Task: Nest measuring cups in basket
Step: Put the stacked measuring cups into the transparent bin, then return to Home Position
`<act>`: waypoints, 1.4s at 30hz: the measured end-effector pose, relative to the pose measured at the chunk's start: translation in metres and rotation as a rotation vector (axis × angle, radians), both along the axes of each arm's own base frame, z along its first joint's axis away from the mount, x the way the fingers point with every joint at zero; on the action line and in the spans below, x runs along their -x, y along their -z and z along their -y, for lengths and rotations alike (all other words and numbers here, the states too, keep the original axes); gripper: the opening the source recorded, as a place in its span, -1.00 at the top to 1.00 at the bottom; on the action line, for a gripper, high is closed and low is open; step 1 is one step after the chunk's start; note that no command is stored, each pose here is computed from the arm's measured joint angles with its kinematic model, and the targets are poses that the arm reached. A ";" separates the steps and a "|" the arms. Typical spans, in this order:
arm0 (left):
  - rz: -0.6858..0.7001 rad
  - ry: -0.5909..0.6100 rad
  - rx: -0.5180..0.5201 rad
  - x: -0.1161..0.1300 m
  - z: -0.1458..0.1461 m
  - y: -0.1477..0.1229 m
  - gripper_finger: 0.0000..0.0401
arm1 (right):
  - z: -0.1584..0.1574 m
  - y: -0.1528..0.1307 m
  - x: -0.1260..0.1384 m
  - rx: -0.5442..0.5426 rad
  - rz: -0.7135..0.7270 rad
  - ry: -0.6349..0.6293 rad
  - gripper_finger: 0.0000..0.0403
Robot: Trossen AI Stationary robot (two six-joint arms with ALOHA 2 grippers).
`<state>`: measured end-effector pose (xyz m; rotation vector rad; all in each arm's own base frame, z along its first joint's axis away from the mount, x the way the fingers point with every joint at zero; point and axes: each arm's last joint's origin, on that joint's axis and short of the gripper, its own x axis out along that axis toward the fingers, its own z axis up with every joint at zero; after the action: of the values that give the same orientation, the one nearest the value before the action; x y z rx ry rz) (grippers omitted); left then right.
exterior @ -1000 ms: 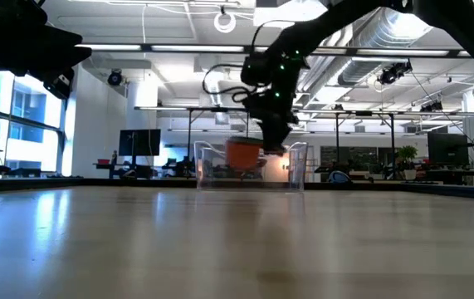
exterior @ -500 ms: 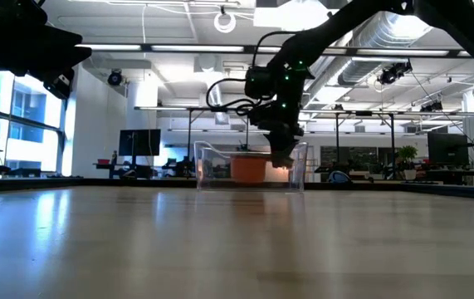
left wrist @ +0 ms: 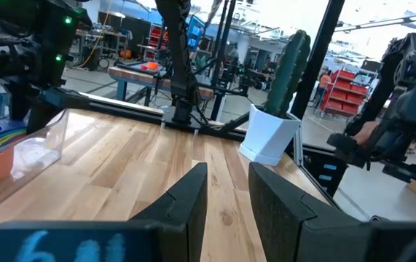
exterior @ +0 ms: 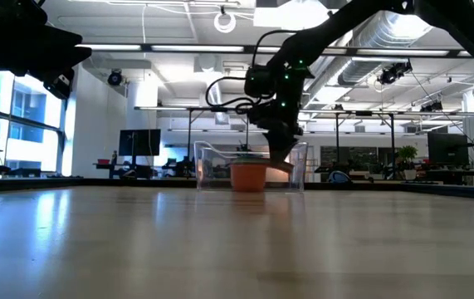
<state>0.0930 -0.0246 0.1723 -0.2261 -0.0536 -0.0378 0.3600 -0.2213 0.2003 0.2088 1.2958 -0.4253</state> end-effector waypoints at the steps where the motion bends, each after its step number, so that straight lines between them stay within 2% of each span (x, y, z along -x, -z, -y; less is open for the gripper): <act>1: 0.000 0.000 0.000 0.000 0.000 0.000 0.54 | 0.000 -0.002 0.000 -0.002 0.001 0.005 0.08; 7: 0.000 0.000 0.000 0.000 0.000 0.000 0.54 | 0.002 -0.032 -0.004 -0.018 0.041 0.060 0.08; 14: 0.000 0.000 0.000 0.000 0.000 0.000 0.54 | -0.005 -0.088 -0.012 -0.088 0.159 0.100 0.08; 22: 0.000 0.000 0.000 0.000 0.000 0.000 0.54 | -0.061 -0.143 -0.024 -0.074 0.234 -0.046 0.11; 27: 0.000 0.000 0.000 0.000 0.000 0.000 0.54 | -0.107 -0.155 -0.017 -0.030 0.278 -0.125 0.17; 35: 0.000 0.000 0.000 0.000 0.000 0.000 0.54 | -0.154 -0.146 0.033 -0.022 0.539 -0.140 0.21; 42: 0.000 0.000 0.000 0.000 0.000 0.000 0.54 | -0.174 -0.129 0.103 -0.058 0.695 -0.129 0.21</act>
<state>0.0930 -0.0246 0.1723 -0.2260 -0.0532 -0.0382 0.2571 -0.0468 0.3295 0.2890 0.6326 -0.1748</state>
